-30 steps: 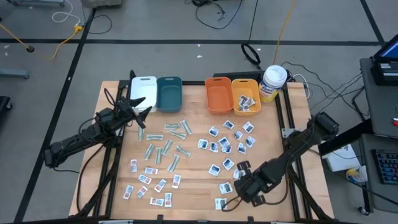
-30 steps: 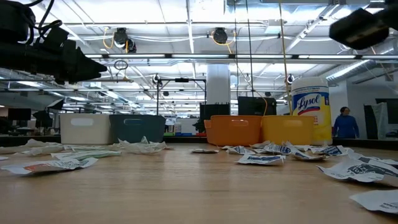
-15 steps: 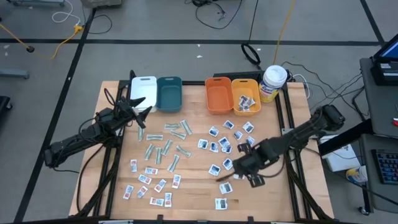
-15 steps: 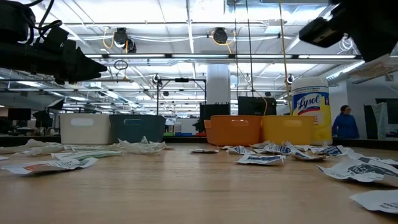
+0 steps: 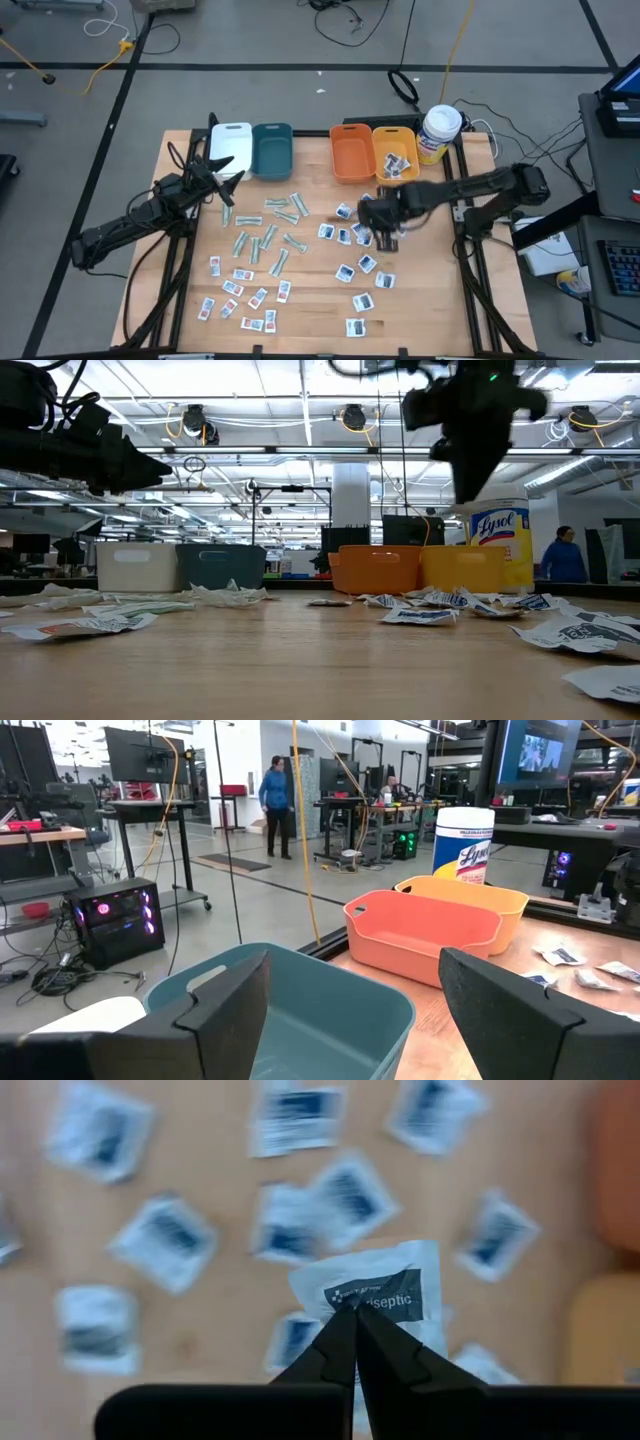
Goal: Pick & Place First Aid Supplies
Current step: Put the towelette pack into the yellow bin
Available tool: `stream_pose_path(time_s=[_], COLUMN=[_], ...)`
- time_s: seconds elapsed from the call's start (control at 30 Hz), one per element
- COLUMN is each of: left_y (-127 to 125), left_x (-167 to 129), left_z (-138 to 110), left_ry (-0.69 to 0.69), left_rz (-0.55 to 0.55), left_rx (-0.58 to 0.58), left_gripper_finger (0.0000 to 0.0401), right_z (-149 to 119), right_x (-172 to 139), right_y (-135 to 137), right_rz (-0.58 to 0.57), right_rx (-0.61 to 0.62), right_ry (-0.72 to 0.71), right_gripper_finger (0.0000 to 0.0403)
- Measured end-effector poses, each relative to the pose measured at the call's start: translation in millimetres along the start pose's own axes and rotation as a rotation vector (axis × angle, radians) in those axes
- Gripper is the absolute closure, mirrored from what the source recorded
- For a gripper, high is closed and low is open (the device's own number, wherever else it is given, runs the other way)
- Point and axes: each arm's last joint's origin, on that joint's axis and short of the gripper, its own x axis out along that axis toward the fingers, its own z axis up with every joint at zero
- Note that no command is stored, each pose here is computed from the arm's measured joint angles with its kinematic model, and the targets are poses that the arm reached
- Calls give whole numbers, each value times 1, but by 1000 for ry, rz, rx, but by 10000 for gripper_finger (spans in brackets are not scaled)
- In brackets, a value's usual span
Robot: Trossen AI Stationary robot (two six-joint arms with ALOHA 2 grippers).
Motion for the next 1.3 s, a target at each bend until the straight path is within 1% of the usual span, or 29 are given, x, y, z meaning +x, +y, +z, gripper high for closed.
stream_pose_path(time_s=[0.17,0.3,0.53,0.7,0.83,0.93,1.13,1.3], left_y=[0,0,0,0,0,0,0,0], left_x=[0,0,0,0,0,0,0,0], left_z=[0,0,0,0,0,0,0,0], left_ry=[0,0,0,0,0,0,0,0], left_rz=[0,0,0,0,0,0,0,0], left_rx=[0,0,0,0,0,0,0,0], left_gripper_finger=[105,105,105,105,105,105,105,105], right_z=[2,-2,-20,-37,-47,-49,-46,-49], right_x=[3,4,3,1,-1,0,14,28], right_y=[-50,-88,-151,-185,-202,-207,-204,-198], right_rz=[-54,-95,-148,-218,-238,-249,-261,-256], right_rx=[168,263,412,488,541,551,549,545], right_ry=[9,18,38,58,64,41,-8,-15], right_gripper_finger=[403,403,403,403,403,403,403,403])
